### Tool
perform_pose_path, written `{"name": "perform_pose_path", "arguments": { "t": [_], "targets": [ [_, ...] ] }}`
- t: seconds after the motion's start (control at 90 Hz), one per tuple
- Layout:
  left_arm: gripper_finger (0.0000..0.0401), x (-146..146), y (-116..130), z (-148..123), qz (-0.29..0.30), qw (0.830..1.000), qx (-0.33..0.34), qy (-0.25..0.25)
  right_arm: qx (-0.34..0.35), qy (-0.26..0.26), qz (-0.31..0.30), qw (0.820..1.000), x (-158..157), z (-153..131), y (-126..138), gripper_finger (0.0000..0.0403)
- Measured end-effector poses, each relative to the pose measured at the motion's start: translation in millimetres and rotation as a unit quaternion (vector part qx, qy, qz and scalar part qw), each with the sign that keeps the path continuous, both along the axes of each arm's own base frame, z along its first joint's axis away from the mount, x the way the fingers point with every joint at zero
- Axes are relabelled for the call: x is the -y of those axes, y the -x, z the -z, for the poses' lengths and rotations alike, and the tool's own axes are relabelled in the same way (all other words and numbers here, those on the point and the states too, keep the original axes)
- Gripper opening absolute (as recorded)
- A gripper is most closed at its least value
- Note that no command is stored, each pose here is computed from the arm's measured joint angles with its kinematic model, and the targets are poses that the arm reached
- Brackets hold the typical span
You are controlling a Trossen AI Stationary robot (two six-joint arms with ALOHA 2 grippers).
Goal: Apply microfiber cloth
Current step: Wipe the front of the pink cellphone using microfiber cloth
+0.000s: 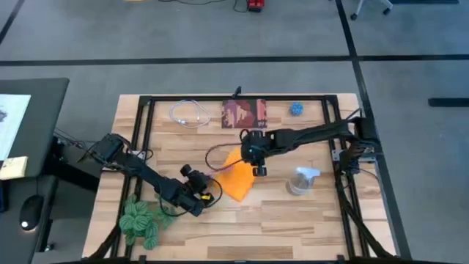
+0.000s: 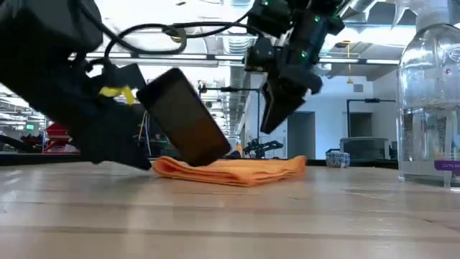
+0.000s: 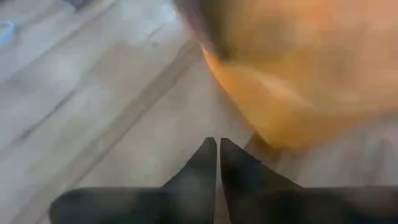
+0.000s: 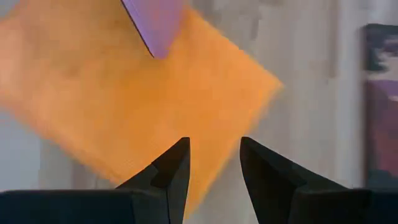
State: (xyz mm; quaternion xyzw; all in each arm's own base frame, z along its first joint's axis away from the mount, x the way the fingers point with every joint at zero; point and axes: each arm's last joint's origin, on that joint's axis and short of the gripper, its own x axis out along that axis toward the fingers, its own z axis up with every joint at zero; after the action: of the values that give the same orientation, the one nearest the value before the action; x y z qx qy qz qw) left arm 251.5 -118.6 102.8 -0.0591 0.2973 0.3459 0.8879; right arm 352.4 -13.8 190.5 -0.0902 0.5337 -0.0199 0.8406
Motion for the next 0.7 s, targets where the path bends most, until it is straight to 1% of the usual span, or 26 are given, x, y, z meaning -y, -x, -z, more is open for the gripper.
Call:
{"name": "perform_pose_path", "arguments": {
  "t": [0.044, 0.122, 0.233, 0.333, 0.478, 0.522, 0.567, 0.633, 0.7],
  "targets": [
    [0.0005, 1.1, -1.1, -1.8, -0.003, 1.0, 0.01, 0.005, -0.002, -0.001, 0.0, 1.0, -0.9, 5.8, 2.4, 0.0127],
    [0.0004, 1.6, 0.5, 0.5, 0.001, 1.0, 0.003, 0.002, 0.004, -0.005, 0.01, 1.0, -0.7, 13.1, 6.5, 0.0127],
    [0.0003, 4.3, -4.8, -4.4, 0.013, 1.0, 0.023, 0.005, 0.018, -0.009, 0.017, 1.0, -1.6, 12.0, 8.6, 0.0127],
    [0.0002, 4.0, -6.1, -5.2, 0.017, 1.0, 0.025, 0.002, 0.024, -0.016, 0.006, 1.0, -7.6, 12.7, 7.8, 0.0127],
    [0.0001, 3.7, -6.8, -5.7, 0.017, 0.999, 0.027, -0.001, 0.054, -0.012, -0.026, 0.998, -21.5, 9.5, 2.4, 0.0127],
    [0.0001, 3.8, -6.9, -5.8, 0.017, 0.999, 0.028, 0.0, 0.06, -0.013, -0.046, 0.997, -27.2, 8.7, 1.2, 0.0127],
    [0.0001, 4.1, -7.3, -6.0, 0.017, 0.999, 0.031, 0.001, 0.065, -0.02, -0.084, 0.994, -34.2, 8.2, 0.3, 0.013],
    [0.0, 4.2, -8.2, -6.7, 0.017, 0.999, 0.035, 0.001, 0.077, -0.02, -0.148, 0.986, -47.1, 7.1, -1.2, 0.0138],
    [0.0, 3.9, -9.4, -7.2, 0.018, 0.999, 0.038, 0.001, 0.088, -0.009, -0.191, 0.978, -59.8, 6.0, -1.9, 0.0151]
  ]
}}
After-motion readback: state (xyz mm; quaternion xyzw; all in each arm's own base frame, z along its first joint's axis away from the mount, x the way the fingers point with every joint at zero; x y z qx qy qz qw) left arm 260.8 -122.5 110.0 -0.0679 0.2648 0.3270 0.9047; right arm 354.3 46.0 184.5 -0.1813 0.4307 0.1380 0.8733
